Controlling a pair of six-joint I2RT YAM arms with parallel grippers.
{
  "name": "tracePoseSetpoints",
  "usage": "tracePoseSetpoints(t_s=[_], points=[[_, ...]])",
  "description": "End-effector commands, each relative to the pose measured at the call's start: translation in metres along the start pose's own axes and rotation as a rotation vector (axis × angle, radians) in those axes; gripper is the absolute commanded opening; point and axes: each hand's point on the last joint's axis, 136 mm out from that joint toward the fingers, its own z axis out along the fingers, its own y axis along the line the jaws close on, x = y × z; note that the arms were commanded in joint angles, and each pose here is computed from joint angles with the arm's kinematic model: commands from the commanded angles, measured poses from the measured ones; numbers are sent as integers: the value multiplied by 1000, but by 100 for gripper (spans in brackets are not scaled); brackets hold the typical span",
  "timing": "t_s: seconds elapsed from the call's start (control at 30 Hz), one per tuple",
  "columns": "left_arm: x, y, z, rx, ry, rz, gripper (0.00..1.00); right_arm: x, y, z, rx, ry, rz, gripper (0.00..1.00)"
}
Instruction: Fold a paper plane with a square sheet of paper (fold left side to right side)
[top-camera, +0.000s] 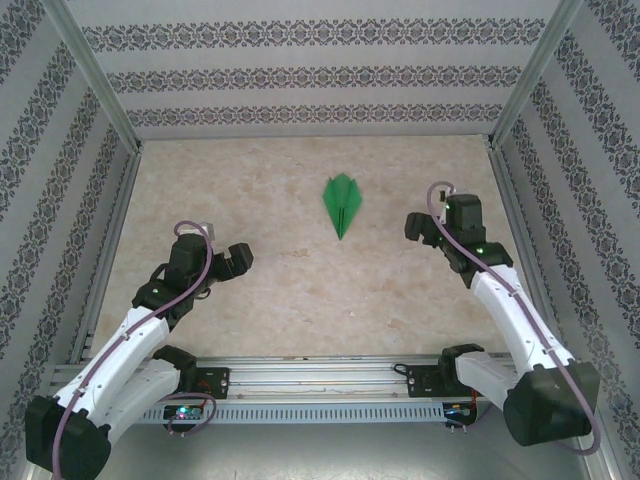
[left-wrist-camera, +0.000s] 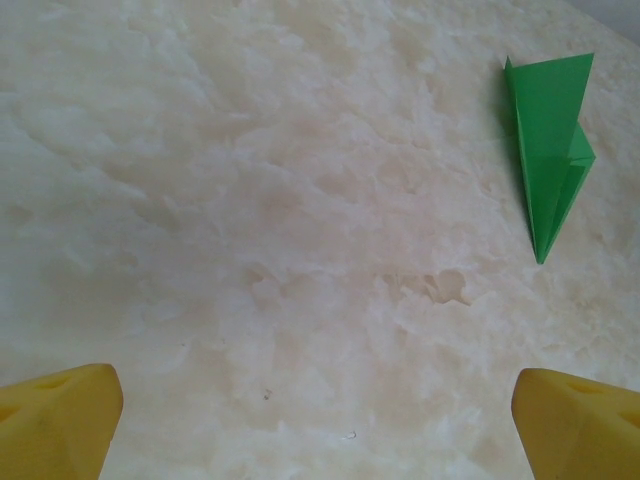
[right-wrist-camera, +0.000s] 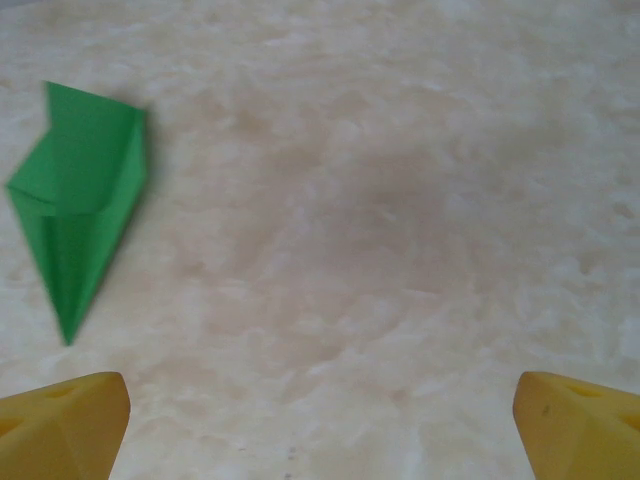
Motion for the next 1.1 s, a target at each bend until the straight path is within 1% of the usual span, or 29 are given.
tracePoseSetpoints(t_s=[0.0, 0.07, 0.17, 0.3, 0.6, 0.8, 0.87, 0.9, 1.07], points=[[0, -1, -2, 11, 19, 16, 100, -12, -8, 6, -46, -115, -4, 98], [3, -5, 1, 38, 35, 5, 100, -5, -17, 14, -20, -135, -32, 98], [8, -10, 3, 67, 57, -6, 100, 3, -21, 26, -9, -143, -101, 98], [10, -9, 4, 68, 68, -8, 100, 4, -23, 39, 1, -156, -130, 98], [13, -1, 2, 26, 80, -2, 100, 4, -12, 59, -75, -273, -159, 98], [14, 2, 4, 18, 78, -18, 100, -5, -1, 64, -140, -394, -210, 98], [13, 3, 4, 14, 76, -17, 100, -17, 4, 62, -155, -462, -230, 98], [13, 4, 4, 8, 75, -15, 100, -7, 1, 65, -152, -453, -234, 98], [6, 7, 6, -16, 66, 3, 100, 0, 4, 77, -173, -456, -254, 98]])
